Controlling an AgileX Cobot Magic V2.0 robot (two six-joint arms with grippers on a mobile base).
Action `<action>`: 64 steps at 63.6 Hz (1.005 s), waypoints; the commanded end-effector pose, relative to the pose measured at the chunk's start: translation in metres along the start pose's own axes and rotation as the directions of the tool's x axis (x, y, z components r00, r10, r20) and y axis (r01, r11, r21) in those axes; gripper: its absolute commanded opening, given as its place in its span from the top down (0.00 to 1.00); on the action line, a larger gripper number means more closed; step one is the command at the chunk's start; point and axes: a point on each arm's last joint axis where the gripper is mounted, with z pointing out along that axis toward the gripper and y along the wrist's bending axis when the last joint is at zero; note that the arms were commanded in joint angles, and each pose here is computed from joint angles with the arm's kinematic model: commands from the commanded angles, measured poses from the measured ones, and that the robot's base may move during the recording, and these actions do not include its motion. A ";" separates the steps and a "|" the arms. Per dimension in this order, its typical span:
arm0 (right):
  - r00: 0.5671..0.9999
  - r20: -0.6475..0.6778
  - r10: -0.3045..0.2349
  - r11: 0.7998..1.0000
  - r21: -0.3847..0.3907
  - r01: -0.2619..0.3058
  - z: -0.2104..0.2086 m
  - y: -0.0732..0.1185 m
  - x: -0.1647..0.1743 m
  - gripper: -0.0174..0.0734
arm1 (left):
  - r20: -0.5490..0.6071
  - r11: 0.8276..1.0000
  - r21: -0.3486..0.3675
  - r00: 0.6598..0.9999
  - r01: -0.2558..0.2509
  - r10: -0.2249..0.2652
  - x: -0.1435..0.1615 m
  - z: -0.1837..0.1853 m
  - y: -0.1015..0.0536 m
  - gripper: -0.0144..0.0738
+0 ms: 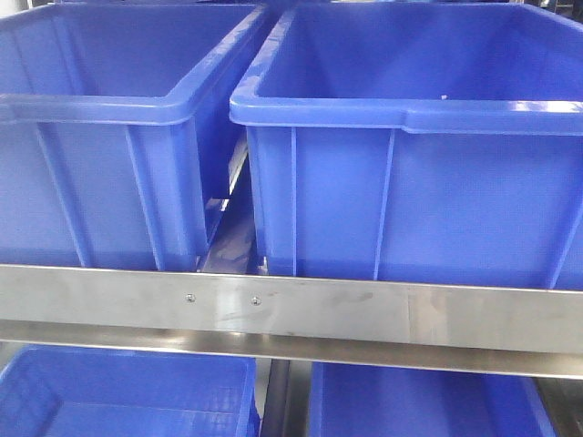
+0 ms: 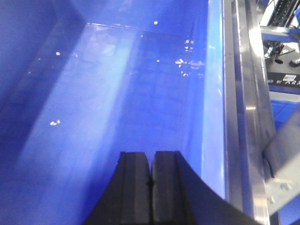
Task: Sort and place red and blue blocks on shelf
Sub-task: 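Close both empty grippers and raise them above the bin rims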
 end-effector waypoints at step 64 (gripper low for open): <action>0.990 0.142 -0.008 1.000 -0.002 0.008 -0.067 -0.003 0.050 0.75 | 0.230 0.996 0.083 0.973 -0.014 -0.005 0.055 -0.075 0.020 0.70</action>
